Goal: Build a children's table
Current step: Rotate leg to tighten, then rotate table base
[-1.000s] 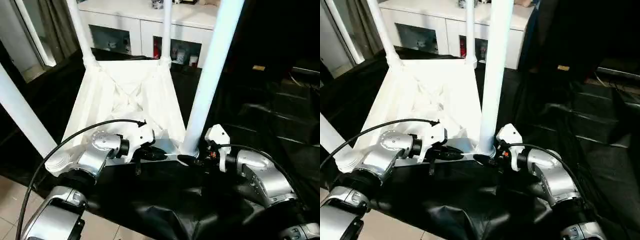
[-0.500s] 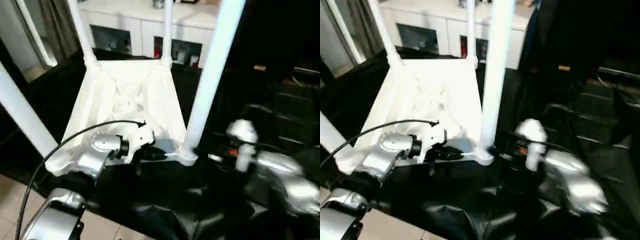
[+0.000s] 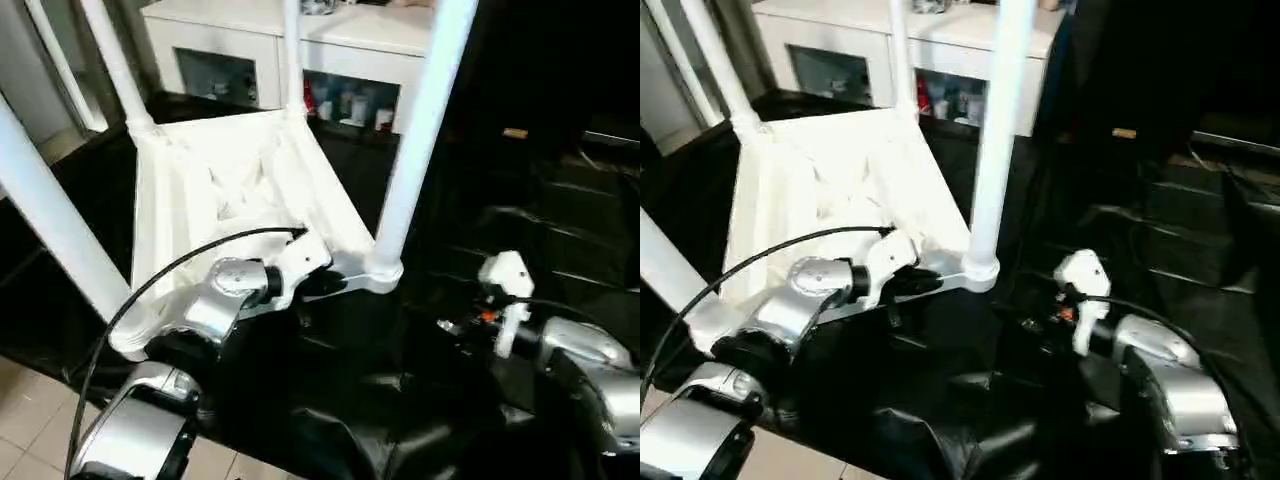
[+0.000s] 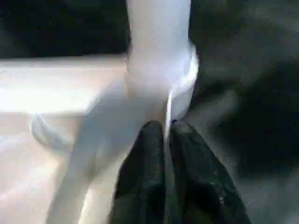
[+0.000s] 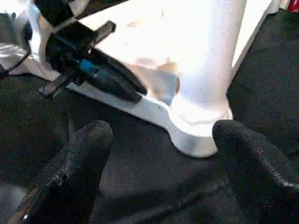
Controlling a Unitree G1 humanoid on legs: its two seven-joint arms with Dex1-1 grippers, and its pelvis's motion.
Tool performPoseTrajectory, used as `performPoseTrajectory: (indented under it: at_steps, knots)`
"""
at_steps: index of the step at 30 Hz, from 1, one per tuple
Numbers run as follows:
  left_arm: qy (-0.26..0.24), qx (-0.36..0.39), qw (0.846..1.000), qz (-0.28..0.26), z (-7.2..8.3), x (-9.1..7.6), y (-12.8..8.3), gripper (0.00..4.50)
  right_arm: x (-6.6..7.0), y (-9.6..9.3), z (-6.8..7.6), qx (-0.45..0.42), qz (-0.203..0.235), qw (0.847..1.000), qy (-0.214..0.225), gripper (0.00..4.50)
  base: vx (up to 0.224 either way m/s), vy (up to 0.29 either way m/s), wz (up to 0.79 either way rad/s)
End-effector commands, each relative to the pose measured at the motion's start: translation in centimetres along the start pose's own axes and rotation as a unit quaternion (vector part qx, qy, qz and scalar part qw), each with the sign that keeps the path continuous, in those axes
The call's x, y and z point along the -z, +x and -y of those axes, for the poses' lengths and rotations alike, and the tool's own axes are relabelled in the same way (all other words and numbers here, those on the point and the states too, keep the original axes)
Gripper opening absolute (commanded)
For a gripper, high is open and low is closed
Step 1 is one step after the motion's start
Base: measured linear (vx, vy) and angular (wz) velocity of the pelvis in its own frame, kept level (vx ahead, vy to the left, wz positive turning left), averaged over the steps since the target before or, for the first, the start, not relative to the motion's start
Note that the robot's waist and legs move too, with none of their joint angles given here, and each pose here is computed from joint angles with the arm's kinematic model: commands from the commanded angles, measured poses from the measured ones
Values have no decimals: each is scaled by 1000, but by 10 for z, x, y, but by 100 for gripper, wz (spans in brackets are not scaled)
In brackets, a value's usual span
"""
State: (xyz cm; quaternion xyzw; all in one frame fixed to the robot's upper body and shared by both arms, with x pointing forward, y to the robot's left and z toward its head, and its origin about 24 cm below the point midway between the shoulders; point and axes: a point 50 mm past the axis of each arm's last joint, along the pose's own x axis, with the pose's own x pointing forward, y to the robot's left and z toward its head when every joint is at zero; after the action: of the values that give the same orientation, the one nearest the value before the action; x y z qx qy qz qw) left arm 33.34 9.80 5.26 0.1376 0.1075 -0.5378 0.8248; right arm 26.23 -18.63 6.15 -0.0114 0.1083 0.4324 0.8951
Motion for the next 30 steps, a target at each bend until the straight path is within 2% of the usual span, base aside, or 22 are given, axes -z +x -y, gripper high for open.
performPoseTrajectory:
  at_steps: [1,2,7,8,12,14,15,20,23,27,30]
  knots:
    - [-2,4,1000,29,-4,-13,-6,62,-7,10,-5,-16,9,1000,2,382,0,0,0]
    - [-5,3,999,33,-4,-15,-10,84,-7,15,-8,-21,10,1000,1,382,0,0,0]
    - [-13,5,999,46,-6,-23,-33,108,-10,35,-19,-48,24,999,11,382,0,0,0]
    - [-15,11,999,47,-5,-24,-38,130,-11,38,-20,-50,25,998,11,382,0,0,0]
    - [-36,83,996,13,11,-22,-63,152,-12,49,-22,-59,30,998,17,382,0,0,0]
    - [-43,94,995,-1,15,-20,-68,165,-13,52,-22,-57,32,998,20,382,0,0,0]
    - [-50,120,991,-29,25,-15,-74,182,-12,60,-19,-36,35,998,24,382,0,0,0]
    - [-56,133,987,-67,39,-5,-80,221,-10,81,-12,20,45,998,38,382,0,0,0]
    - [-68,131,987,-66,45,-5,-81,243,-9,96,1,90,35,995,37,382,0,0,0]
    - [-77,136,986,-65,49,-7,-82,268,-7,104,15,153,19,988,28,382,0,0,0]
    - [-80,136,985,-66,52,-6,-82,296,-8,109,31,222,-3,975,31,382,0,0,0]
